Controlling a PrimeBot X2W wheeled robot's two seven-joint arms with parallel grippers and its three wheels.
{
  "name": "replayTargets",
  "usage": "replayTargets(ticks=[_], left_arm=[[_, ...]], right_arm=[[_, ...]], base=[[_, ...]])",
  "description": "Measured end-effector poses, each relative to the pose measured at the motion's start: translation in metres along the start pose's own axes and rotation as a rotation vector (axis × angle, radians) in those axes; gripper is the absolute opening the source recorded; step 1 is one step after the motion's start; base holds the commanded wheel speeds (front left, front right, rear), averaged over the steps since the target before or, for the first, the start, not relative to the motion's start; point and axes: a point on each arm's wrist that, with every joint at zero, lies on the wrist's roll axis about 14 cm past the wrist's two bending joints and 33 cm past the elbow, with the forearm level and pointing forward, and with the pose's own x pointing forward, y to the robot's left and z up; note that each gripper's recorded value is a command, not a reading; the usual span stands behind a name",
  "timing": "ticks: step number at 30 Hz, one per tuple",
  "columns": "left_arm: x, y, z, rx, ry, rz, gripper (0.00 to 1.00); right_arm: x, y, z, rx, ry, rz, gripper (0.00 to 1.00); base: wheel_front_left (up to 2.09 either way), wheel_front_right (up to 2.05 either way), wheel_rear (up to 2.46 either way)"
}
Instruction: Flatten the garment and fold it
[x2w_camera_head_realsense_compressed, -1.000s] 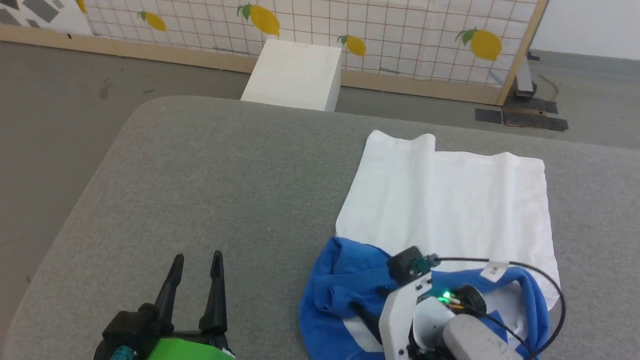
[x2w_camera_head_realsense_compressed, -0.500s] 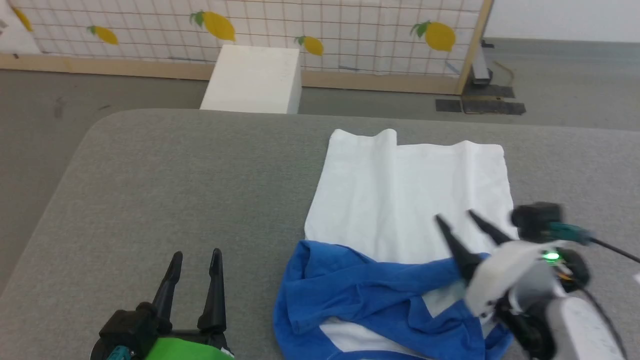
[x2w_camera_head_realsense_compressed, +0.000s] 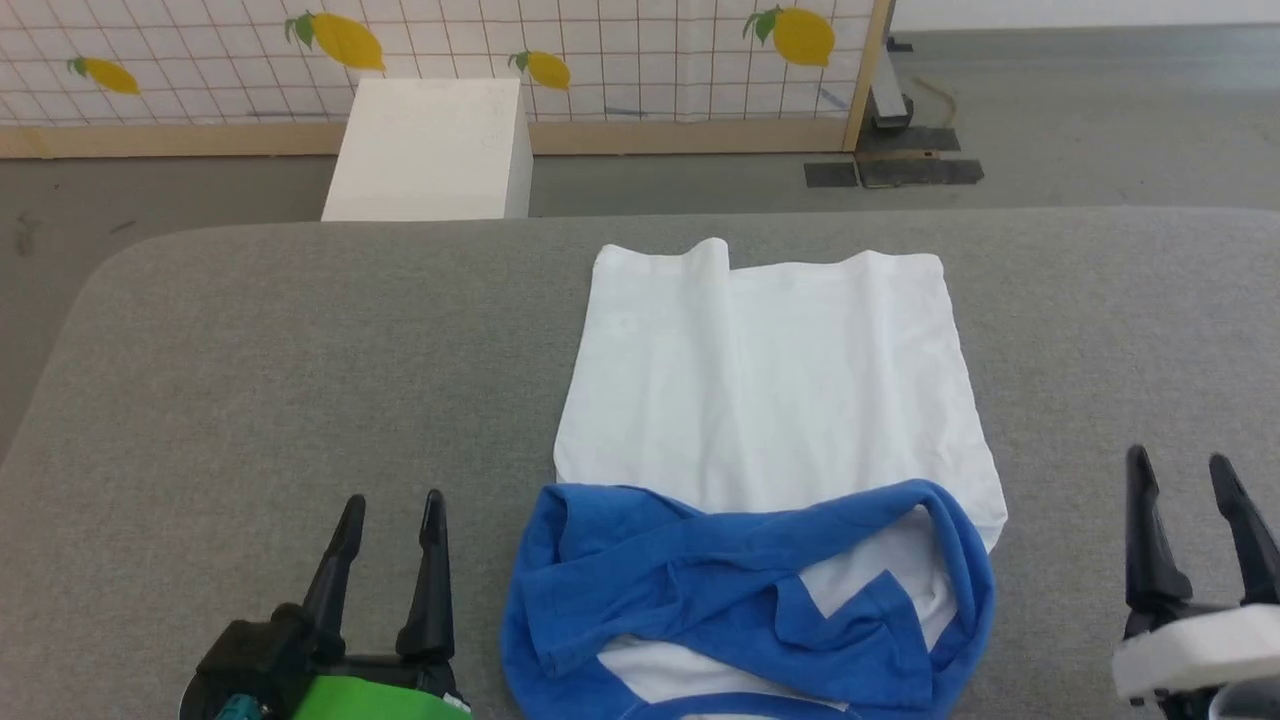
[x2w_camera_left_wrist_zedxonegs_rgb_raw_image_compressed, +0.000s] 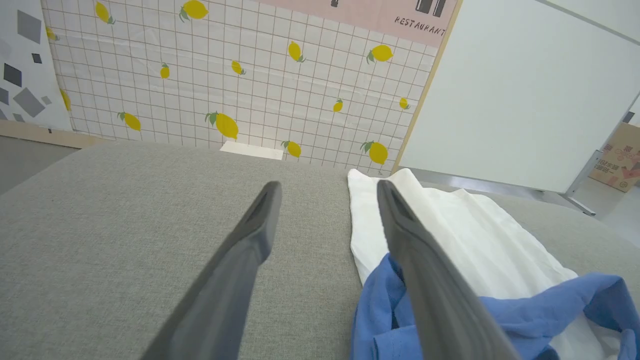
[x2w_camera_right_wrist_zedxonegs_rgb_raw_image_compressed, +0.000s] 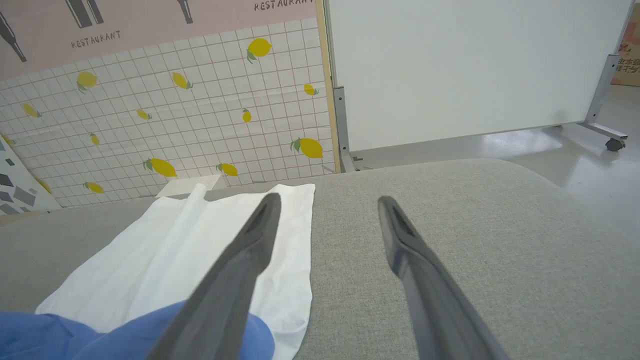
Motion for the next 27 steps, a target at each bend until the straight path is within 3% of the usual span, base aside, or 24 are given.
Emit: replayTargets(ticks=[9, 13, 22, 27], left_arm=[[0.009, -0.002, -0.014, -0.003, 0.037, -0.012, 1.00], [0.031, -0.008, -0.010, 0.028, 0.028, -0.080, 1.00], [0.134, -0.037, 0.019, 0.227, 0.058, -0.328, 1.00], [0.187, -0.049, 0.006, 0.257, 0.172, -0.395, 1.00]], right_arm=[[-0.007, -0.013, -0.028, 0.028, 0.043, -0.043, 1.00], [0.001, -0.013, -0.028, 0.025, 0.040, -0.045, 1.00], [0.022, -0.008, -0.047, 0.024, 0.074, -0.036, 1.00], [0.033, -0.009, -0.063, 0.033, 0.096, -0.044, 1.00]], base=[[0.00, 0.00, 0.00], [0.00, 0.00, 0.00], [0.00, 0.00, 0.00], [0.00, 0.00, 0.00]])
